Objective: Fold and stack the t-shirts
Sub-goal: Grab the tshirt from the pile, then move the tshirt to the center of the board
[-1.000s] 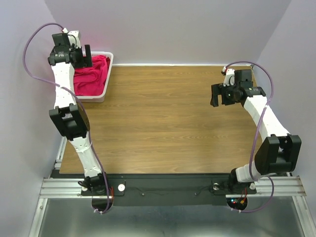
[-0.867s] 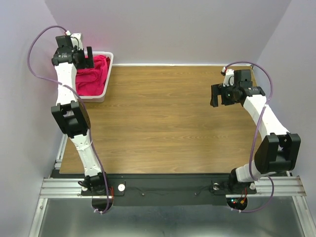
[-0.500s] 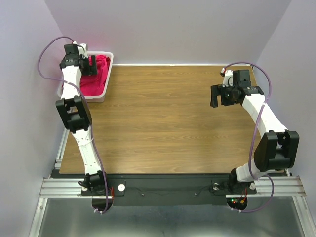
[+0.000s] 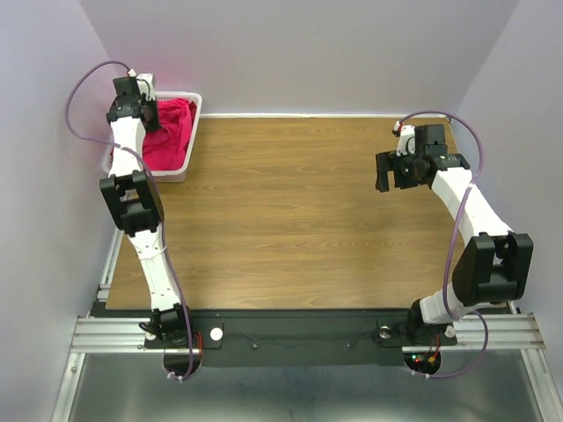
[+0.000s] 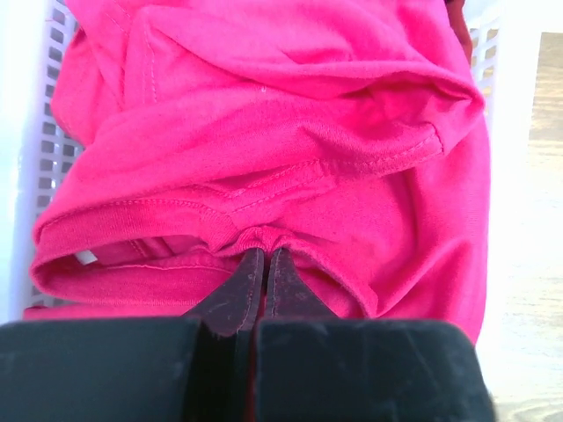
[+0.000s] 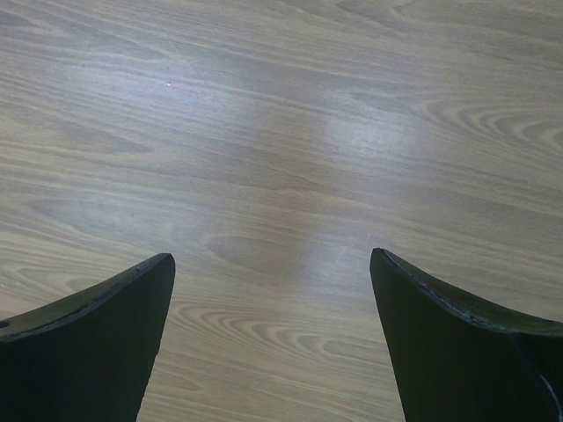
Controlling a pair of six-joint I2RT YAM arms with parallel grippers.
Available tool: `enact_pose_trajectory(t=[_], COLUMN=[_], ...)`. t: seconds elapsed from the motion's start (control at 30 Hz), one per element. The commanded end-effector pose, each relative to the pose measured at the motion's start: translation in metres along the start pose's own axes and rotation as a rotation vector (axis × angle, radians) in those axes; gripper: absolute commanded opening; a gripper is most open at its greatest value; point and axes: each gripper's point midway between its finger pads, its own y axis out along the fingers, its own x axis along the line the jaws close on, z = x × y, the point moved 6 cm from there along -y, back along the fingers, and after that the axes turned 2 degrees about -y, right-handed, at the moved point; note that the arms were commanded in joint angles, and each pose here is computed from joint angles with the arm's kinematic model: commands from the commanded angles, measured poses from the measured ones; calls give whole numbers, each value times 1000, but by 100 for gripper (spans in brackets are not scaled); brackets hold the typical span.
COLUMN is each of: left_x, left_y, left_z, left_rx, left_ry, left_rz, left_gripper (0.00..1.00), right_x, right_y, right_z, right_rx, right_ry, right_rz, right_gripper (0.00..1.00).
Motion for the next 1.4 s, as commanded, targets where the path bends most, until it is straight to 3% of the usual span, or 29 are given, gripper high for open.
enact_pose_trajectory(t=[0.0,0.17,0.27,0.47,0.63,0.83,0.97,1.27,1.37], left_x=[4,-8,-20,-62,-132,-225,-250,-257,-268], left_y=[-30,-64,-107,-215,-303,-420,-496,-565,-568], left_z=[-45,-70,-98,-148,-169,-191,-203,-209,-205], left_rx=[-147,-233,-333,-563,-746,-1067,-1320,-1586,-1599], left_ry=[29,56,66,127,234,280,239,129,142], left_rz=[-13,67,140,236,340,506,583,573,593], left_gripper=[0,0,0,0,0,0,0,0,0], right_x=[-1,1,0,4,6,7,7,5,6], right_y=[-16,-24,-28,-35,-47,-60,-69,-89,-91], right_z=[-8,-10,-13,-23,-36,-51,-55,-53,-52], right_rx=[-57,-77,-91,-129,-180,-241,-270,-320,-325], right_ry=[-21,-24,-24,-21,-31,-11,2,23,32], right_rz=[17,19,23,6,-4,3,26,85,79], right_gripper=[97,97,97,98,98,98,98,98,98])
